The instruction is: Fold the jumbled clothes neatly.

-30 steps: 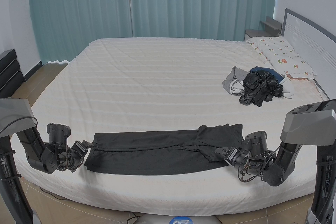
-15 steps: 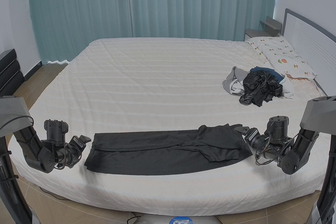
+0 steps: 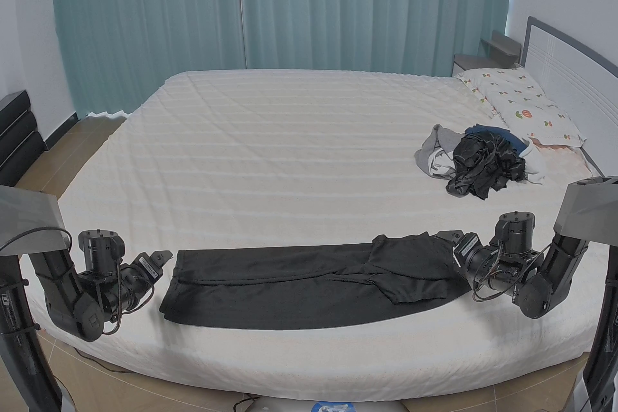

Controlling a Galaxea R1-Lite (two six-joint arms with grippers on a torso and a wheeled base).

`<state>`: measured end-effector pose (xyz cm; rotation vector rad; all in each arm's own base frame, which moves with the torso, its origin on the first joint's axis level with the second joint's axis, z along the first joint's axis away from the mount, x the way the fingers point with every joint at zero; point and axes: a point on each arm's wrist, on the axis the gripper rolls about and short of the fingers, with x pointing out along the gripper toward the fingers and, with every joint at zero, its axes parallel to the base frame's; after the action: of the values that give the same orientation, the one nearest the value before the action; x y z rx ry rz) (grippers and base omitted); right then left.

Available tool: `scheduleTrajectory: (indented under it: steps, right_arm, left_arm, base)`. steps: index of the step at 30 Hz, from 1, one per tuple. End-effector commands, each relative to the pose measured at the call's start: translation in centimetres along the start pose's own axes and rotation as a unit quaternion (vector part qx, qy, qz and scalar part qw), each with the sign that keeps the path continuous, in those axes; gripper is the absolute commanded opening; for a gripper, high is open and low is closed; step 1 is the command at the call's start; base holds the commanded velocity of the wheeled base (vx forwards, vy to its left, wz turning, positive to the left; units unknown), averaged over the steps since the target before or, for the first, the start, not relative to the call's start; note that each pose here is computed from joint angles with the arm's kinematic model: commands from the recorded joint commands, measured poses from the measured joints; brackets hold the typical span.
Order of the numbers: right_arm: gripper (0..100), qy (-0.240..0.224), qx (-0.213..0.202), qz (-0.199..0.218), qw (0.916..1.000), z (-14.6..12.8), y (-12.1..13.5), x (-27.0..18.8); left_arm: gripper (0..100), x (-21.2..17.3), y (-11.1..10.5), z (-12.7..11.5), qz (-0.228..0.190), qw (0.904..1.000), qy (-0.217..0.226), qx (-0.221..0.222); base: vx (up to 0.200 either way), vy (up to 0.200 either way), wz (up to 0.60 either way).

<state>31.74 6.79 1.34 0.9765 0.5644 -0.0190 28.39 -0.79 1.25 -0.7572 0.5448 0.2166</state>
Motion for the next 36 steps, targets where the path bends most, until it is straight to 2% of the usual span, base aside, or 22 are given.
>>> scheduleTrajectory:
  steps: [1, 8, 16, 20, 25, 27, 30, 31, 33, 34, 36]
  right_arm:
    - [100, 0.007, -0.001, -0.003, 1.0000, -0.3, -0.1, 0.1]
    - [100, 0.013, -0.001, -0.001, 0.9999, -0.5, -0.2, 0.1]
    - [100, 0.022, 0.000, -0.012, 0.9997, -0.9, -0.8, 0.1]
    - [100, 0.036, -0.004, -0.023, 0.9991, -1.8, -1.3, 0.5]
    - [100, 0.039, -0.003, -0.026, 0.9989, -2.0, -1.7, 0.8]
    - [100, 0.044, -0.003, -0.032, 0.9985, -2.3, -2.1, 1.1]
    - [100, 0.047, -0.004, -0.036, 0.9983, -2.5, -2.3, 1.3]
    - [100, 0.046, -0.004, -0.035, 0.9983, -2.5, -2.3, 1.4]
    - [100, 0.046, -0.004, -0.035, 0.9983, -2.5, -2.3, 1.4]
    - [100, 0.048, -0.004, -0.038, 0.9981, -2.6, -2.5, 1.4]
    - [100, 0.051, -0.005, -0.041, 0.9978, -2.8, -2.6, 1.4]
  left_arm:
    - [100, -1.2, 1.2, -2.0, -0.015, 0.9991, 0.037, 0.014]
    - [100, -1.2, 1.1, -2.1, -0.030, 0.9982, 0.050, 0.012]
    - [100, 0.5, -0.6, -1.4, -0.054, 0.9976, 0.038, 0.023]
    - [100, 2.9, -1.8, -0.2, -0.030, 0.9966, 0.059, 0.050]
    - [100, 5.5, -2.0, 0.2, -0.015, 0.9939, 0.077, 0.078]
    - [100, 7.3, -1.9, 0.0, -0.013, 0.9903, 0.082, 0.112]
    - [100, 7.8, -2.1, 0.2, -0.015, 0.9883, 0.082, 0.128]
    - [100, 8.3, -2.1, 0.0, -0.007, 0.9841, 0.095, 0.150]
    - [100, 8.3, -2.1, 0.0, -0.007, 0.9841, 0.095, 0.150]
    - [100, 8.6, -2.0, 0.0, 0.004, 0.9784, 0.113, 0.173]
    - [100, 8.6, -2.1, -0.1, 0.008, 0.9772, 0.120, 0.175]
  base:
    - [0.000, 0.000, 0.00]
    - [0.000, 0.000, 0.00]
    - [0.000, 0.000, 0.00]
    - [0.000, 0.000, 0.00]
    - [0.000, 0.000, 0.00]
    - [0.000, 0.000, 0.00]
    - [0.000, 0.000, 0.00]
    - [0.000, 0.000, 0.00]
    - [0.000, 0.000, 0.00]
    - [0.000, 0.000, 0.00]
    - [0.000, 0.000, 0.00]
